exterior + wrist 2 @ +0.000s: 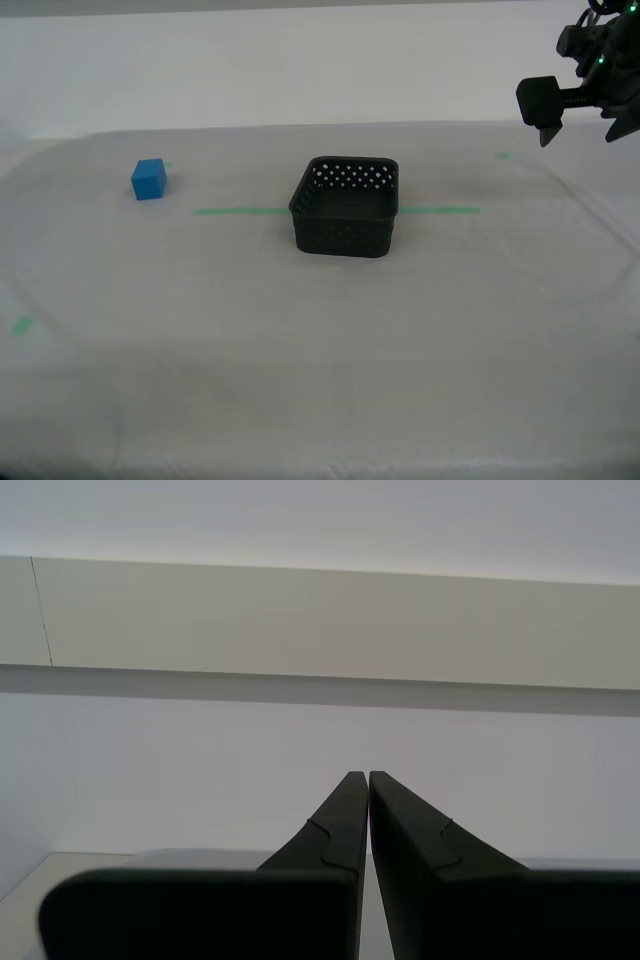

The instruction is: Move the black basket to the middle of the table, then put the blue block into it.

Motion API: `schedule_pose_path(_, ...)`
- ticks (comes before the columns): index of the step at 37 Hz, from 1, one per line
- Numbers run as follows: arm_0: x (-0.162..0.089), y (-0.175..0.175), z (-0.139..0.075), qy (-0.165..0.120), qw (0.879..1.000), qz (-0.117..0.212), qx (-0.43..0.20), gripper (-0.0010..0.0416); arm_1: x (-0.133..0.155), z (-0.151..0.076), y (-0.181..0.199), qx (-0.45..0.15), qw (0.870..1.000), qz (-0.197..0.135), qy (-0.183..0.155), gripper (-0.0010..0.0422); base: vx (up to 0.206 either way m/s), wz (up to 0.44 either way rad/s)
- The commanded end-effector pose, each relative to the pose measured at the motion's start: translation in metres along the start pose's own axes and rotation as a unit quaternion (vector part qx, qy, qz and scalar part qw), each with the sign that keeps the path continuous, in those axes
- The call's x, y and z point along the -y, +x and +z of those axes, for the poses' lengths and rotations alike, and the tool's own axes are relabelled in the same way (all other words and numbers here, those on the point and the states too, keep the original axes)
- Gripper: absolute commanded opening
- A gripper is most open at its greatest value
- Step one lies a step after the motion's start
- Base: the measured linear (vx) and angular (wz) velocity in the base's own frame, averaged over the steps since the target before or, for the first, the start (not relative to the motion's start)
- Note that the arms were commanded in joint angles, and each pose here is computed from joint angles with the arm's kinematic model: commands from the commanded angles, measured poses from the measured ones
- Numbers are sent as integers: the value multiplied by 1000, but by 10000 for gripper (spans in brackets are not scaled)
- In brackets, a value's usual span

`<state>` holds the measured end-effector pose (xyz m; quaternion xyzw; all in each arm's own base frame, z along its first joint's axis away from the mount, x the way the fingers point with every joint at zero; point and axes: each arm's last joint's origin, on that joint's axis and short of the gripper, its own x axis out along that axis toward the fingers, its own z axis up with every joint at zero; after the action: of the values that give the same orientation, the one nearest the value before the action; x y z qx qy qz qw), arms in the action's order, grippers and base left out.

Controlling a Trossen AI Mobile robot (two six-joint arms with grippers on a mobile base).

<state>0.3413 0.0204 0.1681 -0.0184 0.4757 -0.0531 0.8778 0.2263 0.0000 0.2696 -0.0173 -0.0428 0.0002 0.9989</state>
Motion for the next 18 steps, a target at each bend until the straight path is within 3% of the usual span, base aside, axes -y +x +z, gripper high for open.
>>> schedule_pose_path(1, 0, 0, 0, -1, 1000, 1, 1, 399, 0, 1, 0, 3, 1000, 0, -1, 0, 0, 0)
schedule_pose_path(18, 0, 0, 0, -1, 1000, 1, 1, 399, 0, 0, 0, 0, 1000, 5, 0, 0, 0, 0)
